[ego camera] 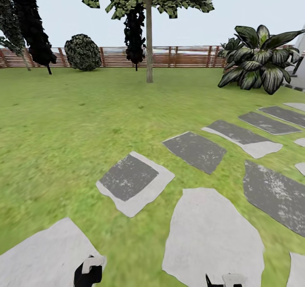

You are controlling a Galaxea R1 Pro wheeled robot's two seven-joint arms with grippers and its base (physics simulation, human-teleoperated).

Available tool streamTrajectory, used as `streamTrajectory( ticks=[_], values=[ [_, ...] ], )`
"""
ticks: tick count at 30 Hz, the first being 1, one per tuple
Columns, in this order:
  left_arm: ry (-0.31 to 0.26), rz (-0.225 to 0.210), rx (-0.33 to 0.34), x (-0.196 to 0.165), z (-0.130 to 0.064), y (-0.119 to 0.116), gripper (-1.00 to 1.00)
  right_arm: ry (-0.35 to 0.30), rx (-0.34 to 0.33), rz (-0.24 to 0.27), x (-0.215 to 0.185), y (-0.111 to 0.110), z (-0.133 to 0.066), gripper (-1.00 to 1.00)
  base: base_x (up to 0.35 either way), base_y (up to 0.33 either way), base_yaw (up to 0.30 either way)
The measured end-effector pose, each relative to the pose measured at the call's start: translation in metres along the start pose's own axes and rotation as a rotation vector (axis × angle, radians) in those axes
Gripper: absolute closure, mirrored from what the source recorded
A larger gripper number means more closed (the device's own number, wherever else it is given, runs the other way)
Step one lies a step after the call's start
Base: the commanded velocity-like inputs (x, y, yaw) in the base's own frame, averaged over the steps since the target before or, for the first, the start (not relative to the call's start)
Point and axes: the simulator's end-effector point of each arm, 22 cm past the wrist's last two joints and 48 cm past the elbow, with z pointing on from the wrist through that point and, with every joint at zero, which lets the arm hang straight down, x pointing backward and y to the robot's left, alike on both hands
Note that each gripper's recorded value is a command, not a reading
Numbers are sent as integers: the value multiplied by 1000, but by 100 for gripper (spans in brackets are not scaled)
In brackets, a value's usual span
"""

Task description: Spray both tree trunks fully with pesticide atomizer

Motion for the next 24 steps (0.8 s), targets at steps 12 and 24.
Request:
streamTrajectory(
  ticks=[12,24],
  values=[
    [1,0,2,0,0,-1,100,1,-1,-1,0,0,0,-100,341,0,0],
    [1,1,-1,0,0,1,100,2,-2,-1,1,1,0,-100,341,0,0]
  ],
)
